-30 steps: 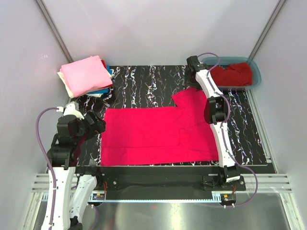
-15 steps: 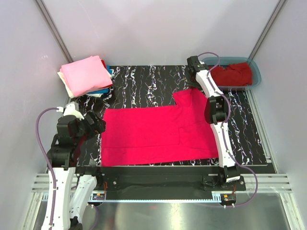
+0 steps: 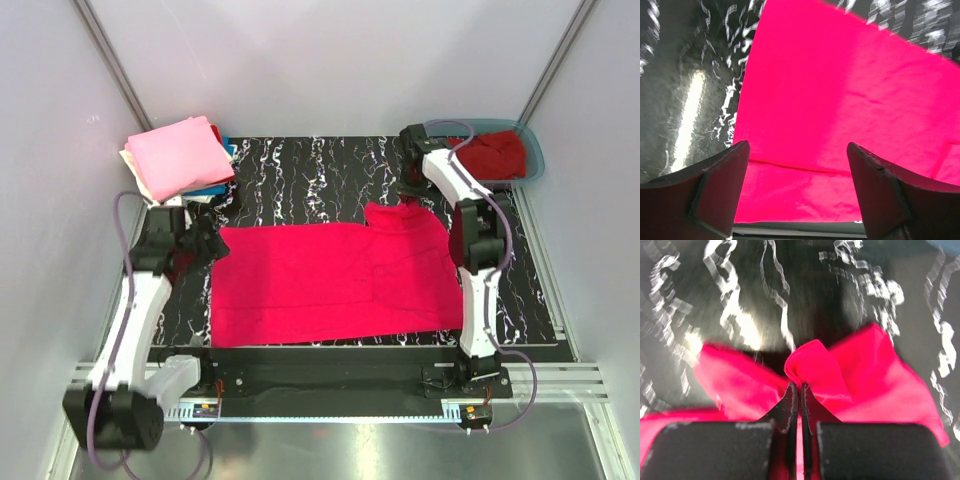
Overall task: Fold and stack the t-shirts
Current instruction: Fold the tshirt
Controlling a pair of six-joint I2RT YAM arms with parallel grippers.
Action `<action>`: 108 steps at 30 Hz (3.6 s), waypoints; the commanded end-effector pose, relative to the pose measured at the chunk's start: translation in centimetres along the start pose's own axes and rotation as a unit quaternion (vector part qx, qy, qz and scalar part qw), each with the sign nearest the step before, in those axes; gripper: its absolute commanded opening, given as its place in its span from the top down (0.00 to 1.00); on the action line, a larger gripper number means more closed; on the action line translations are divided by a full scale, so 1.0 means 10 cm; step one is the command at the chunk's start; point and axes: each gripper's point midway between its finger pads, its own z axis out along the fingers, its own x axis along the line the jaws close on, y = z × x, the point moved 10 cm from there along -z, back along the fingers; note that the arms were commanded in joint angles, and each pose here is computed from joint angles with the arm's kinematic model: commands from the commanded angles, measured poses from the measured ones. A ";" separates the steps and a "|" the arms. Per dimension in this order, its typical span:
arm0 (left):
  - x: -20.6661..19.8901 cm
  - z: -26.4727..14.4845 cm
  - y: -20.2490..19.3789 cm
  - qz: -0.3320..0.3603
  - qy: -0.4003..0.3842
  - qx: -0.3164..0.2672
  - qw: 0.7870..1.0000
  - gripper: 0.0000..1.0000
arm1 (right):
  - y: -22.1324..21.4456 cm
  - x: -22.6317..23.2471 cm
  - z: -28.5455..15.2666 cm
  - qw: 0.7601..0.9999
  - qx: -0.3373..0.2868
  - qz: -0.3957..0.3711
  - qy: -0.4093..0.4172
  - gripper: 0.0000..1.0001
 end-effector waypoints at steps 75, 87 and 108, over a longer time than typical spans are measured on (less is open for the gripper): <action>-0.03 1.25 0.53 -0.030 0.177 -0.010 0.984 1.00 | -1.41 -0.95 -1.50 0.994 -0.080 0.078 -0.001 1.00; 0.06 0.89 0.24 -0.050 0.158 -0.022 0.986 1.00 | -1.74 -1.17 -1.64 0.992 -0.070 0.103 -0.006 1.00; 0.29 0.60 -0.41 -0.087 0.155 -0.024 0.984 1.00 | -2.27 -1.22 -1.69 0.958 -0.024 0.283 0.033 1.00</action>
